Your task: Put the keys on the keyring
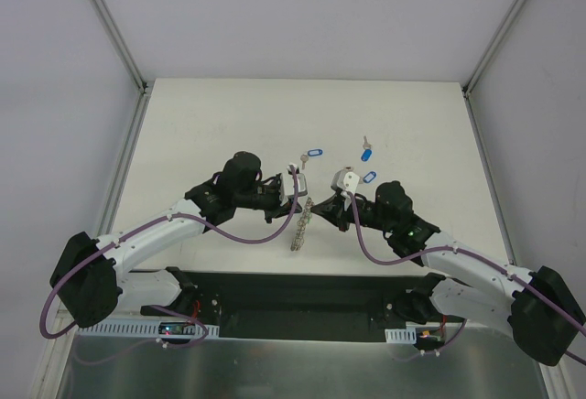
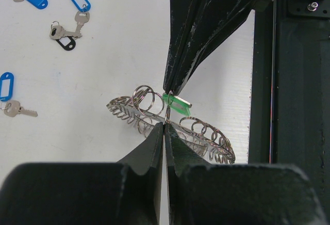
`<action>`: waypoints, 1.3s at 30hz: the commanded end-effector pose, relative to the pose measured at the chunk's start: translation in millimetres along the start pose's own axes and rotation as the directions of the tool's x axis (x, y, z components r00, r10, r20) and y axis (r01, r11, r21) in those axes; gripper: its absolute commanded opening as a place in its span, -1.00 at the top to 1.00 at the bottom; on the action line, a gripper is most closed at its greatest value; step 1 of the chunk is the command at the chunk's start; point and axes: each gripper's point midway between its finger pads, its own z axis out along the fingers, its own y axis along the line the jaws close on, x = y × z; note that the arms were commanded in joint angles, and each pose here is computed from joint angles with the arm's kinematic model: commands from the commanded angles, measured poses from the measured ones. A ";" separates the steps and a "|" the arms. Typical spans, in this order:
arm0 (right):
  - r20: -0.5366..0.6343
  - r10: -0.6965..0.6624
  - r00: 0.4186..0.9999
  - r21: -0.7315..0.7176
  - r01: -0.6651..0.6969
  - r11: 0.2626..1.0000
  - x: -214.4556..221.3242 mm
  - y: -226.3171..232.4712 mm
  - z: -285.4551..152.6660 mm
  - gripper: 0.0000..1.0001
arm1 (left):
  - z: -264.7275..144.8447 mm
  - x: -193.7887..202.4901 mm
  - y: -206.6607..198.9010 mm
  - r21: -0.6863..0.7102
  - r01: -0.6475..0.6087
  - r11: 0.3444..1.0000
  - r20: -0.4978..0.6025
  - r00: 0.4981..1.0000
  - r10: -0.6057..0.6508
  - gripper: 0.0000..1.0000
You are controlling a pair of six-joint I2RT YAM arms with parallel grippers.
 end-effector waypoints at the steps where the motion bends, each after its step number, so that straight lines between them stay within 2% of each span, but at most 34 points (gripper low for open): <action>1: 0.037 -0.021 0.999 0.016 0.020 1.000 -10.9 -4.0 0.8 0.98 | 1.2 -9.7 0.2 -0.003 -0.025 1.000 0.028 0.999 0.025 1.00; 25: 0.034 -0.018 0.999 -0.012 0.018 1.000 -9.7 -1.1 4.9 0.98 | 1.0 -9.6 -0.5 0.000 -0.027 1.000 0.029 0.999 0.027 1.00; 39: 0.068 -0.010 0.998 -0.029 0.012 1.000 -12.9 1.1 8.4 0.98 | 3.3 -10.5 -9.0 0.055 -0.027 0.998 0.041 0.999 0.025 1.00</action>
